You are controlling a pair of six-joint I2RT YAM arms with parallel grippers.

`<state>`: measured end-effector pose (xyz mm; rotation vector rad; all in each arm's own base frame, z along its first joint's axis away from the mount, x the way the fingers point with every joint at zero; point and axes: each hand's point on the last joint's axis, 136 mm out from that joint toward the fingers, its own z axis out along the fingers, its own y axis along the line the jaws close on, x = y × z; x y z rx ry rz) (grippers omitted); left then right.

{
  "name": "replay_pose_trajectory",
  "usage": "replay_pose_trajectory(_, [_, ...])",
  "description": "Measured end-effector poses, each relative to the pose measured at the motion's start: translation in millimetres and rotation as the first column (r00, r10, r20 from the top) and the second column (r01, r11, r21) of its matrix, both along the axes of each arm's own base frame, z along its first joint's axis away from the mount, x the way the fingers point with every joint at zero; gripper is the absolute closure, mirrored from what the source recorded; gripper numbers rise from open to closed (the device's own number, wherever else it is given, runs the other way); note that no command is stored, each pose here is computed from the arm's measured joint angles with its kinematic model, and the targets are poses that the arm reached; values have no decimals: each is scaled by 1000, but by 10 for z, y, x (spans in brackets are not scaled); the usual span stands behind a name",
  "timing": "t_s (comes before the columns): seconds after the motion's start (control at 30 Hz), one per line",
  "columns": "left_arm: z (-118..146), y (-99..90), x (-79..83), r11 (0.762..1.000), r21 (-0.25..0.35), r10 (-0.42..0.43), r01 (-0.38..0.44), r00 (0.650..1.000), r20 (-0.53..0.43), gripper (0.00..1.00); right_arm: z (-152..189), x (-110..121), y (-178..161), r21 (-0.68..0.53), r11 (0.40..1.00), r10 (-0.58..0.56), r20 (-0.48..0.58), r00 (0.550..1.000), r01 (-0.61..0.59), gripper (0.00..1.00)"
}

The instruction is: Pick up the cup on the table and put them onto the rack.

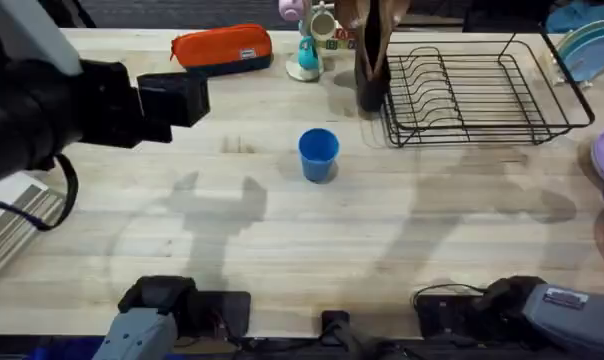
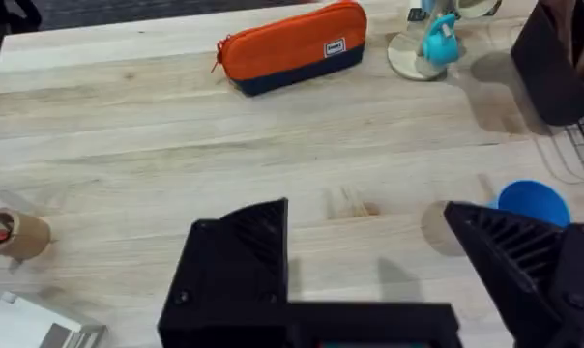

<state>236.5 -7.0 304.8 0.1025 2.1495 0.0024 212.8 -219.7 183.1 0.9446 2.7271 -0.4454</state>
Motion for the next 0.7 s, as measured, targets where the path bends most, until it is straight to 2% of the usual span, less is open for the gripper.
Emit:
replay_pose_trajectory(0.27, [0,0,0,1000,0,0,0,1000,0,7,447,15,226,-94,994,65,118,991,-54,972])
replay_pose_trajectory(0.3, [0,0,0,1000,0,0,0,1000,0,7,569,92,309,-130,988,108,161,981,-87,972])
replay_pose_trajectory(0.53, [0,0,0,1000,0,0,0,1000,0,7,697,459,635,-178,957,266,221,938,-229,971])
replay_pose_trajectory(0.7, [-1,0,-1,1000,0,0,0,1000,0,8,891,892,953,-255,906,408,316,857,-337,971])
